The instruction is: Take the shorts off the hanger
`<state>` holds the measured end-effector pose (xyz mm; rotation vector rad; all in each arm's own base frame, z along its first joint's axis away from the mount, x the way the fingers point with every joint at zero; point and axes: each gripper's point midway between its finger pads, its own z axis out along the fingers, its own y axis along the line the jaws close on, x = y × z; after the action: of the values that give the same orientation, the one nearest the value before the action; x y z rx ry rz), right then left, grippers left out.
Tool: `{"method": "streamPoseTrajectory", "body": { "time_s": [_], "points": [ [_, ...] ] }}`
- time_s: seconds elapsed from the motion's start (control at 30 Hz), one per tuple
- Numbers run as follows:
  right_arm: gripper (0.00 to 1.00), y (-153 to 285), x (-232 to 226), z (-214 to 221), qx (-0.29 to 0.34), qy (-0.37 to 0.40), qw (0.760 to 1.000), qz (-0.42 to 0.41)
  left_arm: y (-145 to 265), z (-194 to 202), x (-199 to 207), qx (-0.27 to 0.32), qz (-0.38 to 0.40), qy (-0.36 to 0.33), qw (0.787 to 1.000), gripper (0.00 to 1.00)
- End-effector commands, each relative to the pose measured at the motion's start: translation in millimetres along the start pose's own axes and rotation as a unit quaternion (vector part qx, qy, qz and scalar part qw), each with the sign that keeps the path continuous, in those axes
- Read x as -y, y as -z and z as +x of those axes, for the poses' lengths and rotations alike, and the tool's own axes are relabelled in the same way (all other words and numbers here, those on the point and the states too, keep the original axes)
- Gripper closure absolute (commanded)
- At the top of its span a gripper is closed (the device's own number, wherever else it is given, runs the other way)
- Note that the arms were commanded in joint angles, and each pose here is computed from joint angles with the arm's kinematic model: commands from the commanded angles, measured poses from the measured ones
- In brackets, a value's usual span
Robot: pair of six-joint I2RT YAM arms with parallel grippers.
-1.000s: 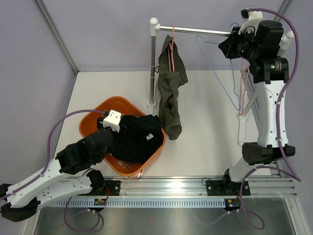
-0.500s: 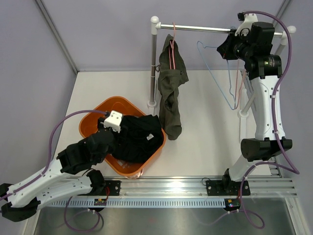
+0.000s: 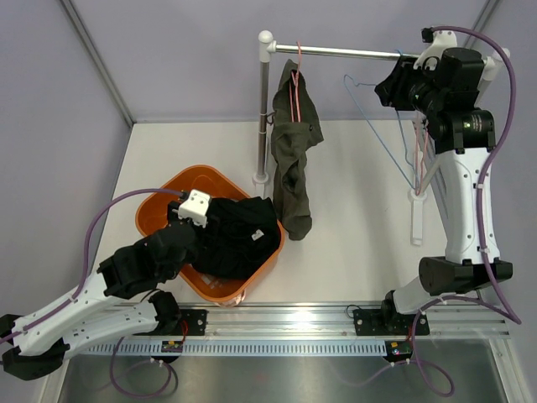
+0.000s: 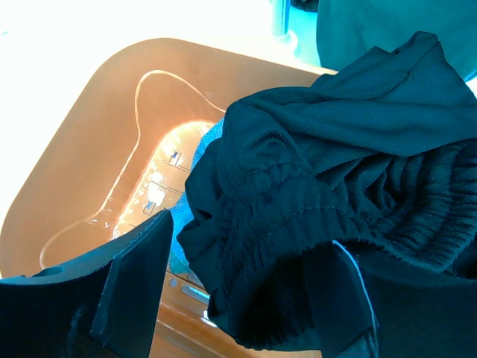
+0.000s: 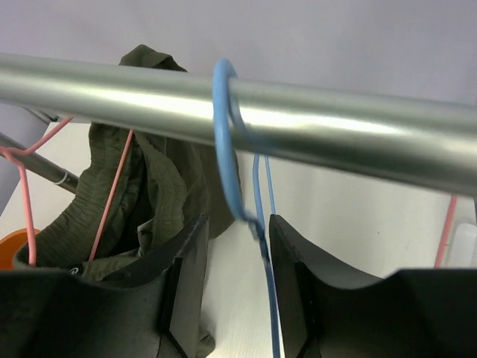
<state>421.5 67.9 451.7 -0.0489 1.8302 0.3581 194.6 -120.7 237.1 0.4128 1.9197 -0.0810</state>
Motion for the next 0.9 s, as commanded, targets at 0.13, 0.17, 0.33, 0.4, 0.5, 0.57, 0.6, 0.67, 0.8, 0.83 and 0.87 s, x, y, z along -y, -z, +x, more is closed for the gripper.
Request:
{"method": "streamPoseTrajectory", "body": {
  "time_s": [0.13,0.17,0.33,0.4,0.5,0.57,0.6,0.67,0.8,0.83,0.87],
  "points": [
    [0.46,68,-7,-53,0.111,-0.005,0.993,0.031,-2,-6,1,0.011,-0.001,0.007,1.0,0.28],
    [0.46,72,-8,-53,0.114,-0.007,0.993,0.03,-2,-6,1,0.011,-0.001,0.008,1.0,0.28],
    [0.45,93,-43,-62,0.145,-0.004,0.989,-0.002,-2,-6,1,0.01,-0.002,0.006,1.0,0.27],
    [0.44,87,-62,-58,0.138,0.009,0.99,-0.015,-2,-6,0,0.01,-0.004,0.006,1.0,0.27],
    [0.43,70,-98,-49,0.119,0.014,0.992,-0.046,-3,-6,0,0.009,-0.004,0.006,1.0,0.27],
    [0.43,61,-120,-44,0.113,0.017,0.991,-0.067,-4,-6,1,0.007,-0.004,0.005,1.0,0.26],
    [0.43,55,-126,-42,0.109,0.02,0.991,-0.07,-4,-5,1,0.005,-0.004,0.004,1.0,0.26],
    [0.43,35,-136,-34,0.097,0.024,0.992,-0.073,-4,-5,1,0.005,-0.004,0.005,1.0,0.26],
    [0.42,7,-162,-28,0.097,0.034,0.991,-0.091,-4,-4,0,0.004,-0.006,0.004,1.0,0.26],
    [0.42,-3,-164,-26,0.096,0.037,0.991,-0.085,-4,-4,0,0.004,-0.006,0.003,1.0,0.26],
    [0.42,-7,-165,-26,0.098,0.038,0.991,-0.081,-4,-3,0,0.003,-0.007,0.003,1.0,0.26]
  ]
}}
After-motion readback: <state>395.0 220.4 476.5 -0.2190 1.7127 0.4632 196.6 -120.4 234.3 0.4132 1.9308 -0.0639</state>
